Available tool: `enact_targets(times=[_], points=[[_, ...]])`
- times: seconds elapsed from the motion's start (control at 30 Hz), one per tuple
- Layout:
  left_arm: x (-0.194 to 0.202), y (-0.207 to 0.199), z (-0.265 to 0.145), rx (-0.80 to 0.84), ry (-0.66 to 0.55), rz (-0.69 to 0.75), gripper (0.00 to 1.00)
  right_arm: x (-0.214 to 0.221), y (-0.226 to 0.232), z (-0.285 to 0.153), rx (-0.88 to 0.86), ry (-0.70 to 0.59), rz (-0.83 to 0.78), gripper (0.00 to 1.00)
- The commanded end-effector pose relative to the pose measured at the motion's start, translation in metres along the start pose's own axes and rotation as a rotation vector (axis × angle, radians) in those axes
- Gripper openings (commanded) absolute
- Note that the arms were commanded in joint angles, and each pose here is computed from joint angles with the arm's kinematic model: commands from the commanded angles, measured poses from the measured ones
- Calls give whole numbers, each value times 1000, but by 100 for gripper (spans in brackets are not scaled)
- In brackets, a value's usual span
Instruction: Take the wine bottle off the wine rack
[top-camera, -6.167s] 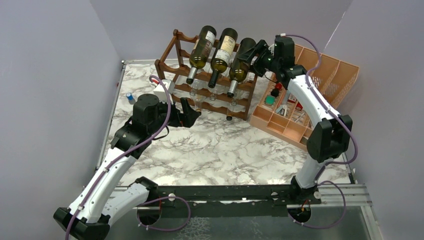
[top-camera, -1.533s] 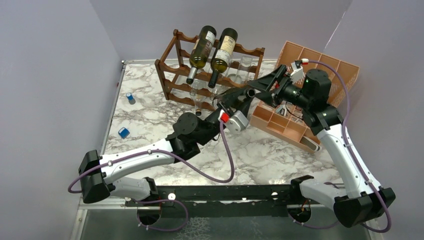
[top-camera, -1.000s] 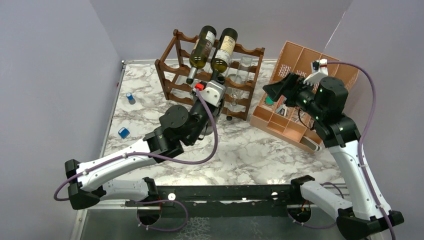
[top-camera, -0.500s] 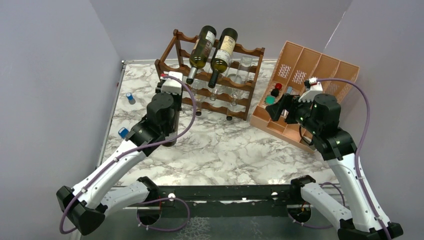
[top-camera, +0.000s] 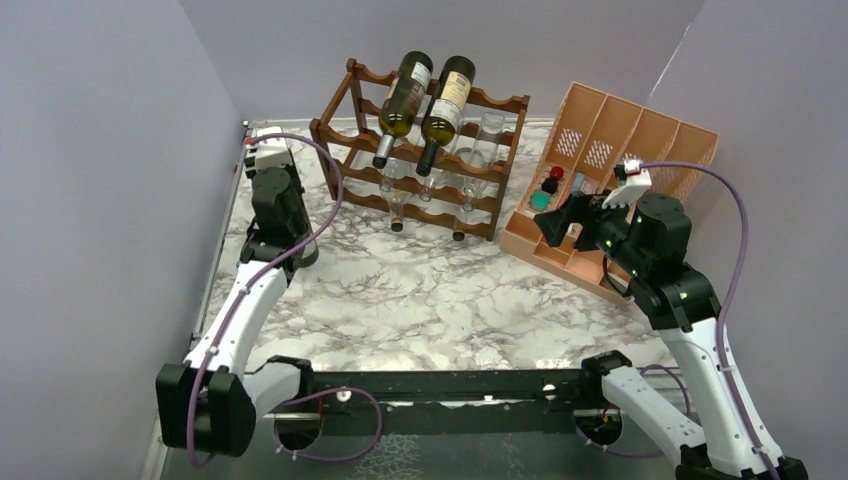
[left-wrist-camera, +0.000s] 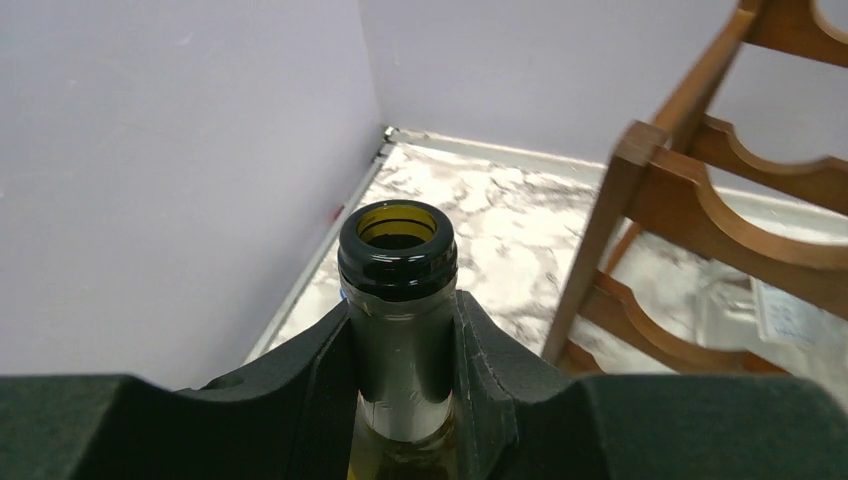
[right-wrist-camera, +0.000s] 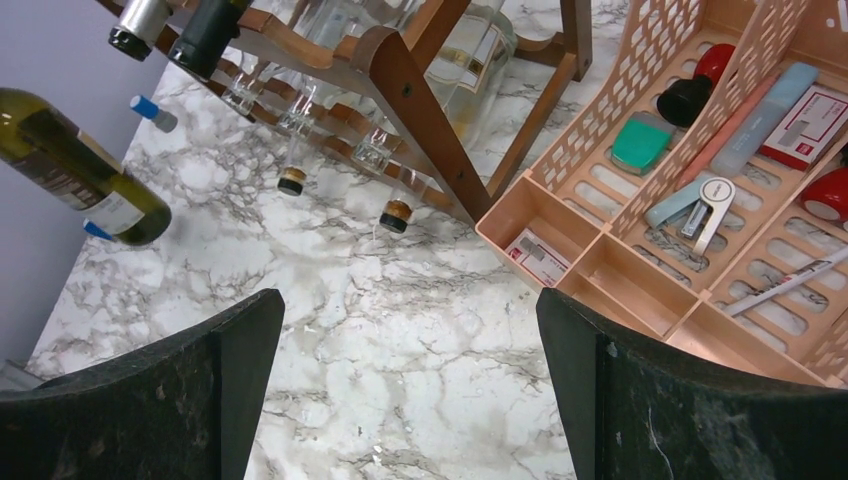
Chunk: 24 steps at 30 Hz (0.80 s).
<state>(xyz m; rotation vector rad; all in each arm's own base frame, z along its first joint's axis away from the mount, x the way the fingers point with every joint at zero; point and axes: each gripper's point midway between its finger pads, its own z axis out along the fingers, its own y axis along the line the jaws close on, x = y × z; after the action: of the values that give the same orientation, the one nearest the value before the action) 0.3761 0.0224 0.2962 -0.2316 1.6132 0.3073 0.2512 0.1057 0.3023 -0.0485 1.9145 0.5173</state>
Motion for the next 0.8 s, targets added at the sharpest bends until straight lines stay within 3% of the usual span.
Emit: enact_targets(times=[0.0, 0.33, 0.77], points=[[-49, 18, 22, -62, -248, -97, 0, -3, 6, -6, -32, -13, -21, 99], [-38, 48, 52, -121, -335, -130, 0, -15, 10, -19, -31, -31, -42, 99], [-1, 52, 45, -107, -357, -70, 0, -9, 15, -20, -51, -4, 6, 99]])
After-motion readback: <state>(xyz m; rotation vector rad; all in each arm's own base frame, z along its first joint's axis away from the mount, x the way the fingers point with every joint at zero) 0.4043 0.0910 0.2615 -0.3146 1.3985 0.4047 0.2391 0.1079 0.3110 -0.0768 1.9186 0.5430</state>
